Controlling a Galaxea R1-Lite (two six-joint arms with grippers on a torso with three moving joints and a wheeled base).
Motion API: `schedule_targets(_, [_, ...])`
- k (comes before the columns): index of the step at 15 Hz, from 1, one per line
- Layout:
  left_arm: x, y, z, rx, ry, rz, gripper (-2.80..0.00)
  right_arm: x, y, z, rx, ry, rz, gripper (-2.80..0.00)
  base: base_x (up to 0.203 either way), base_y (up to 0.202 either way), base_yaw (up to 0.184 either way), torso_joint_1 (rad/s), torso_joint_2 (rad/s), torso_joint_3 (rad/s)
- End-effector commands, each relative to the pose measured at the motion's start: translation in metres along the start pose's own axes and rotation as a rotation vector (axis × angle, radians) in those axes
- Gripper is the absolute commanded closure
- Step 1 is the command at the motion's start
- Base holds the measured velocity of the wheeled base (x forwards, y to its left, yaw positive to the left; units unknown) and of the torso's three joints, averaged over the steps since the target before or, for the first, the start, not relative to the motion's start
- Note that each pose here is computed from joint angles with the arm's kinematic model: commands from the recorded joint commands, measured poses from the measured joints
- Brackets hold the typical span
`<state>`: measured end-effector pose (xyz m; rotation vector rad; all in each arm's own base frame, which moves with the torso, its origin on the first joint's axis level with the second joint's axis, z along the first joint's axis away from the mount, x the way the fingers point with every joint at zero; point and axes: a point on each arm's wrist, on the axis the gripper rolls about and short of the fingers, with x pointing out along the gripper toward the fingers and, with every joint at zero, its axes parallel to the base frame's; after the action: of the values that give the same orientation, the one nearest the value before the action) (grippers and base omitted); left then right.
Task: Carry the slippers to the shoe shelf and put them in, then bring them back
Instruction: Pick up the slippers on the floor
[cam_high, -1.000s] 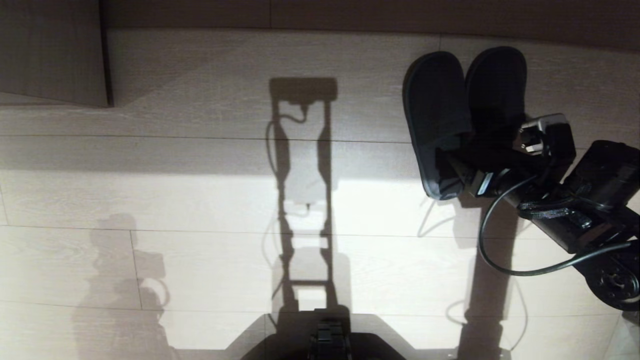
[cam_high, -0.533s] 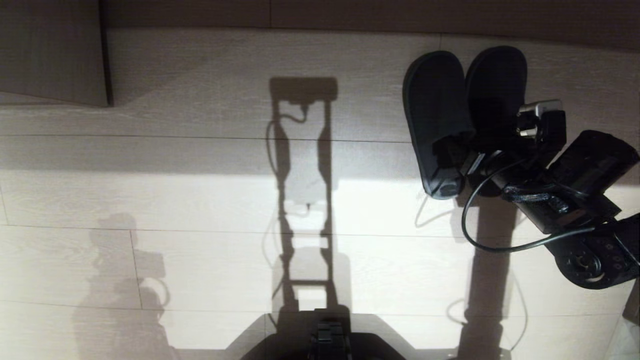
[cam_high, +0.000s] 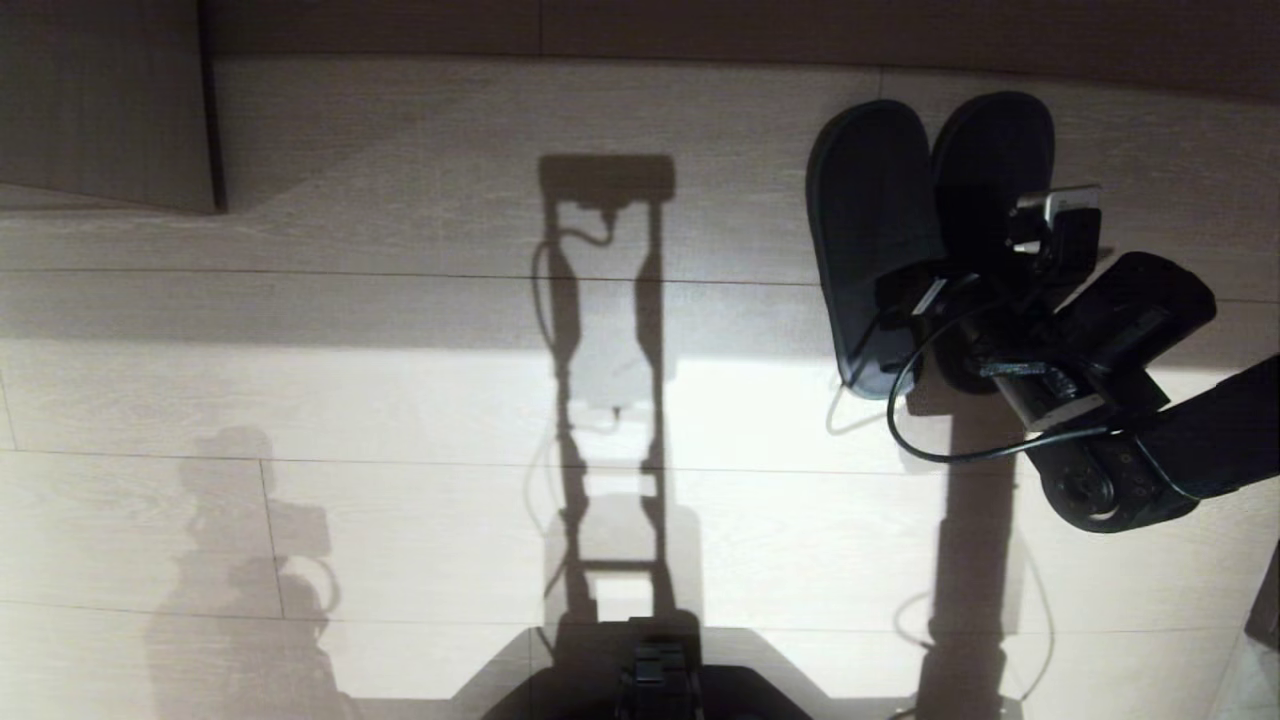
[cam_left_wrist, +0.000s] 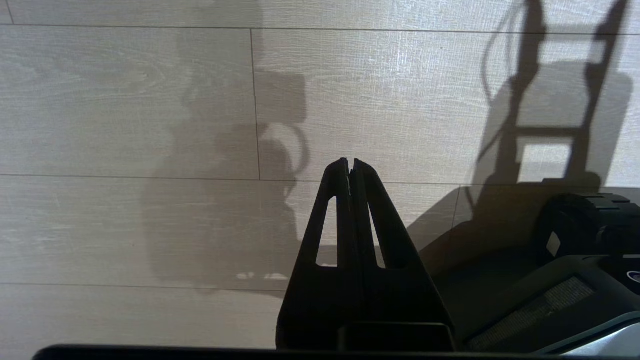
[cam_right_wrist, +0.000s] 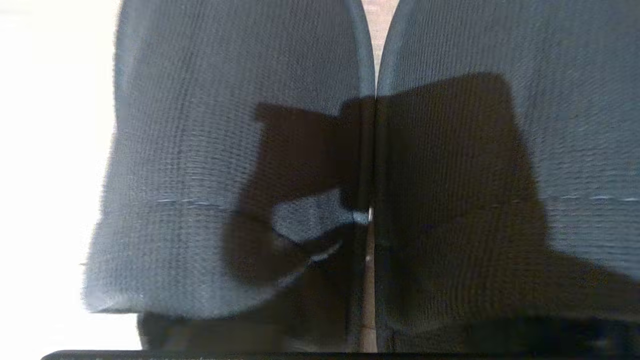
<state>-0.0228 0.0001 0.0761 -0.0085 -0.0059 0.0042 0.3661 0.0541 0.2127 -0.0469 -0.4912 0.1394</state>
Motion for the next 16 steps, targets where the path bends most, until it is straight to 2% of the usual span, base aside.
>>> schedule_targets(1, [0.000,0.000,0.000,-0.001,-0.002,0.002,0.00,0.006,0.001,-0.009,-0.007,-0.010,0.001,0.00,0.000,0.000,0.000,0.000,0.00,0.000])
schedule_targets(8, [0.000,0.000,0.000,-0.002,-0.002,0.002,0.00,0.009,0.000,-0.006,-0.005,-0.028,-0.001,0.00,0.000,0.000,0.000,0.000,0.00,0.000])
schedule_targets(9, [0.000,0.000,0.000,-0.002,-0.002,0.002,0.00,0.008,0.000,0.004,-0.007,-0.047,-0.005,0.00,0.000,0.000,0.000,0.000,0.00,0.000])
schedule_targets(12, [0.000,0.000,0.000,-0.001,-0.002,0.000,0.00,-0.006,-0.005,0.061,-0.012,-0.115,-0.011,0.00,0.000,0.000,0.000,0.000,0.00,0.000])
schedule_targets(14, [0.000,0.000,0.000,-0.002,-0.002,0.000,0.00,-0.027,-0.007,0.098,-0.009,-0.113,-0.012,0.00,0.000,0.000,0.000,0.000,0.00,0.000])
schedule_targets(16, [0.000,0.000,0.000,-0.002,0.000,0.003,0.00,-0.059,-0.009,0.122,-0.005,-0.071,-0.010,0.00,0.000,0.000,0.000,0.000,0.00,0.000])
